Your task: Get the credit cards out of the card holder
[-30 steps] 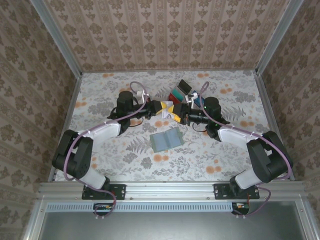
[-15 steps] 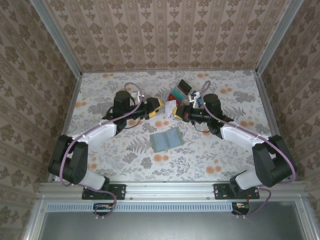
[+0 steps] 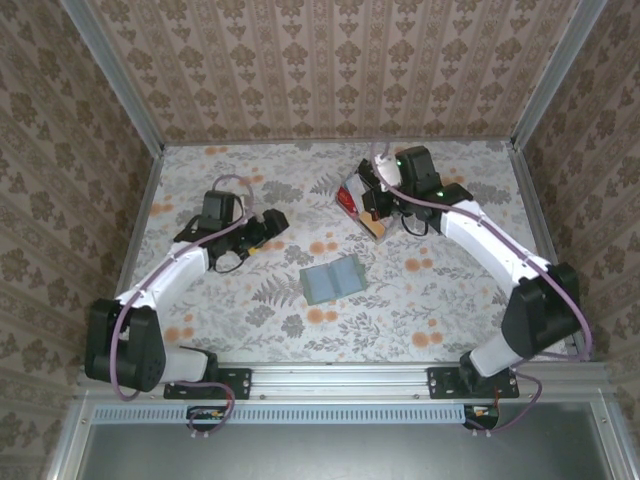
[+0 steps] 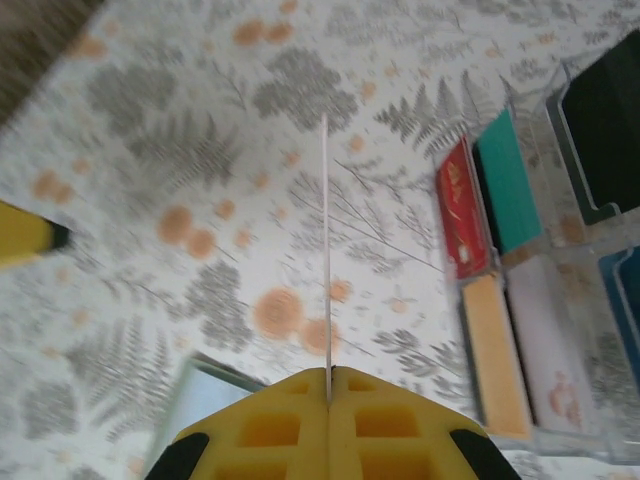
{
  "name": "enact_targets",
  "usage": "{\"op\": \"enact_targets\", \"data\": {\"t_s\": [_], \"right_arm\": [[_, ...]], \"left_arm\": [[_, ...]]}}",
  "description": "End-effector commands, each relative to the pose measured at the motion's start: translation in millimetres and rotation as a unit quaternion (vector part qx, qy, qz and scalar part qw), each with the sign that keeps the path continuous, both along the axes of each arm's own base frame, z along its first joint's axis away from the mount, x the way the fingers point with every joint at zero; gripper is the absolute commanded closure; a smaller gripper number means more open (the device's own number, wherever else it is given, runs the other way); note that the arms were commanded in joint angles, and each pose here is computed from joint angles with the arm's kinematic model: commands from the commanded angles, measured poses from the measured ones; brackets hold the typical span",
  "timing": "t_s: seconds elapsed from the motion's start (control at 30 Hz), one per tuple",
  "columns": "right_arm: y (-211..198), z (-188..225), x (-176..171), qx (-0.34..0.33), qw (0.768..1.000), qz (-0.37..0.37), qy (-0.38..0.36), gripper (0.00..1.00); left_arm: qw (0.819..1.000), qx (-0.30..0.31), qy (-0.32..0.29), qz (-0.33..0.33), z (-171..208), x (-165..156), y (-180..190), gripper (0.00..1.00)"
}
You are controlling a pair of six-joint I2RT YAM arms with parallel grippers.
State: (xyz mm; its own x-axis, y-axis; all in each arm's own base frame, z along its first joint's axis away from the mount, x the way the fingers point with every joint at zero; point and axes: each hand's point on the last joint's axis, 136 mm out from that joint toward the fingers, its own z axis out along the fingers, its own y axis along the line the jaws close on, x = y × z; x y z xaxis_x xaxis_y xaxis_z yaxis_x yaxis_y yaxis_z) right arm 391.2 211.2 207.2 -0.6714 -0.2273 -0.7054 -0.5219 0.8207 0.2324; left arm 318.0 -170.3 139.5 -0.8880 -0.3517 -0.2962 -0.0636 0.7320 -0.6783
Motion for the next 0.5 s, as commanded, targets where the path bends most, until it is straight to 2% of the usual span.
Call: {"op": "enact_targets", "data": {"t_s": [0.0,0.17,0.47], "right_arm": [[-13.5,-35.3,-8.5,-0.121,0.99,0.067,0.022,1.0],[-32.2,-60.6,0.3,-0.199,0.977,0.077,0.028,1.0],[-40.2,-69.1,19.9,-0.226,0.972,0.067,0.017,1.0]], "left_arm": [[0.999,0.033,0.001,-0.006,-4.1,-9.9,12.0,0.0],[0.999,0.033,0.009,-0.005,-10.7,-13.3,14.0,0.0],[1.0,0.001,0.025,-0.008,-15.3,-11.9,4.7,0.0]]}}
